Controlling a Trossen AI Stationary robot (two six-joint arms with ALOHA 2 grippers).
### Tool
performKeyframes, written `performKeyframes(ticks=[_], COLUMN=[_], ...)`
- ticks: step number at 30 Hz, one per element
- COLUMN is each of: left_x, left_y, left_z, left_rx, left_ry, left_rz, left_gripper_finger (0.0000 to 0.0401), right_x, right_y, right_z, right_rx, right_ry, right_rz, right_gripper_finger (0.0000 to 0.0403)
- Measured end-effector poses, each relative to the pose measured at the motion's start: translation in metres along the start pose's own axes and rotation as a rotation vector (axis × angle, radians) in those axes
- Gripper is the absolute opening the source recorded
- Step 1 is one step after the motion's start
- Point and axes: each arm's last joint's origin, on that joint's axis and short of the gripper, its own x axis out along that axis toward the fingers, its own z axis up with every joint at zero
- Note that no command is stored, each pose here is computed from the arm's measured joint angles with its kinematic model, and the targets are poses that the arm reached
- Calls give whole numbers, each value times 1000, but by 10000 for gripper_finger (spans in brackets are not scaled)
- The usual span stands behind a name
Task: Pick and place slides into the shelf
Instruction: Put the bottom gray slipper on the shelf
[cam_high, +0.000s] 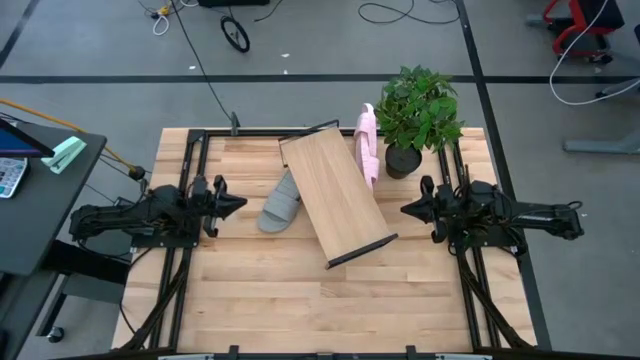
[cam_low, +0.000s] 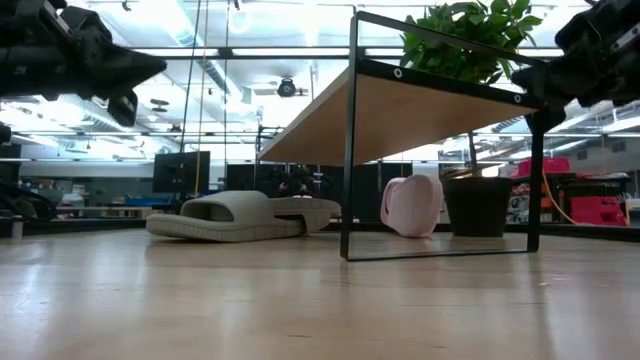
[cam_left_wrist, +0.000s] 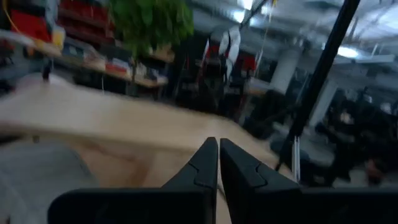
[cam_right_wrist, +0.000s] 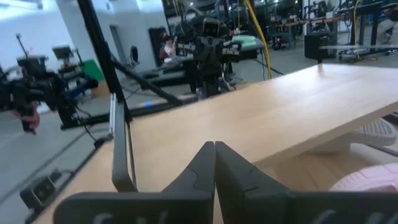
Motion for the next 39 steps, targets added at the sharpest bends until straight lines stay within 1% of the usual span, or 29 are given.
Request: performKeyframes(ticks=[5,8,11,14,17,20,24,29,33,36,38,39], left_x=[-1,-1,-1,0,0,-1,2,15,38,60,76,84], left_y=[-1,-2,-1,1,3,4,-3,-13,-23,-29,-32,-34], left_z=[10,12,10,4,-4,-8,8,33,57,71,78,81], left_rx=[3,-3,-8,-3,7,42,89,185,283,342,334,308], left_ry=[-125,-146,-121,-55,34,140,158,243,344,466,539,560], left_rz=[37,41,47,64,75,77,33,36,10,8,22,33], left_gripper_finger=[21,17,17,18,15,9,8,16,13,9,8,9], right_x=[-3,-5,-9,-16,-25,-35,-45,-44,-41,-38,-37,-36], right_y=[4,6,8,12,17,21,25,28,29,29,30,30], right_z=[14,22,28,38,53,68,83,94,99,103,105,106], right_rx=[70,99,144,174,189,193,214,255,281,285,305,321], right_ry=[-38,-46,5,47,54,61,97,124,141,149,152,152], right_rz=[10,12,-4,-18,-34,-69,-115,-128,-136,-140,-143,-145], right_gripper_finger=[13,13,13,13,13,13,13,13,13,13,13,13])
